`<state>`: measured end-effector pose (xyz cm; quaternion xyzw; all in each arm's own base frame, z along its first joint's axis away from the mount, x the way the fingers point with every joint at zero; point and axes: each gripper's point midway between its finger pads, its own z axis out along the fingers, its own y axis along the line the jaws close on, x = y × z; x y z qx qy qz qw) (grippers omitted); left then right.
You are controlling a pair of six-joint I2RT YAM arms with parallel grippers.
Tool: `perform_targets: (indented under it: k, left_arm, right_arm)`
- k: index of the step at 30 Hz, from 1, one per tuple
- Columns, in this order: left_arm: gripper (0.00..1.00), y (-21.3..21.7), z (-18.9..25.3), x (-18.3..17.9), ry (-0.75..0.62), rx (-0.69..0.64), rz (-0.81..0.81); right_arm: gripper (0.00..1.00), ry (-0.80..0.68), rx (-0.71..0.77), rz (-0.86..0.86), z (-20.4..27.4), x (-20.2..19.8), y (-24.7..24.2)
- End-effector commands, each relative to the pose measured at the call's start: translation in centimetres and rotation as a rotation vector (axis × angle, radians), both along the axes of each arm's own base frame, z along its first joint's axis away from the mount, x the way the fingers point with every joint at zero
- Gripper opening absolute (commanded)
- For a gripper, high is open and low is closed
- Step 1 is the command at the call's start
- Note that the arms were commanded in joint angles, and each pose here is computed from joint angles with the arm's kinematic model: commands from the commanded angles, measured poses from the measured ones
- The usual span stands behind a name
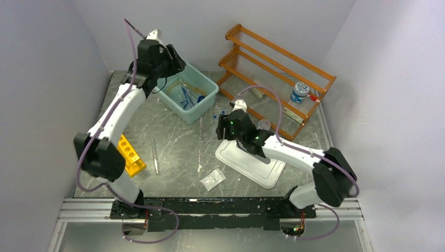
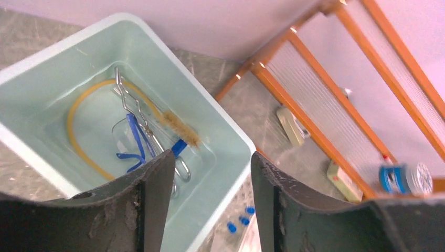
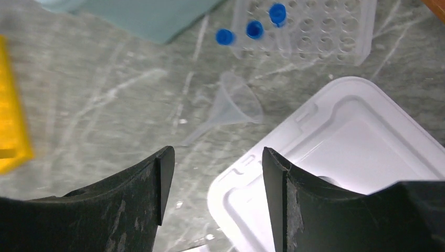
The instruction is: Organize the chemistry lab equipment
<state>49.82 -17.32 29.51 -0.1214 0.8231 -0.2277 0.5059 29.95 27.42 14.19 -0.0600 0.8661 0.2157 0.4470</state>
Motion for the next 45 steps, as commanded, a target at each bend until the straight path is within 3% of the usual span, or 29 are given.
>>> perform_targets:
  k: [1,6,16,28,41,45]
  left_arm:
    - [0.61,-0.1,-1.2,-5.0,0.025,0.1,-0.175]
    - [0.67,1.1,-4.4,-10.5,0.089,0.14,-0.256]
    - [0.7,0.5,-6.5,-18.5,0.076,-0.01,-0.363]
    - [0.66,-1.2,-15.9,-23.5,0.305,-0.139,-0.455]
    - [0.64,-5.0,-20.5,-26.2,0.49,-0.207,-0.643]
    - [0.6,-6.0,-19.0,-26.7,0.429,-0.234,-0.706]
  right_arm:
    - [0.65,-0.049,-0.152,0.027,-1.6,2.3,-0.3]
    - [0.6,-0.008,-0.194,0.121,-4.3,4.1,1.4]
    - [0.48,0.012,-0.223,0.244,-8.0,5.9,3.8]
    - [0.02,0.112,-0.116,0.469,-9.2,2.8,7.1]
    - [0.0,0.102,0.149,0.762,-2.7,-2.3,9.8]
    - [0.0,0.092,0.202,0.803,-0.8,-3.1,9.4]
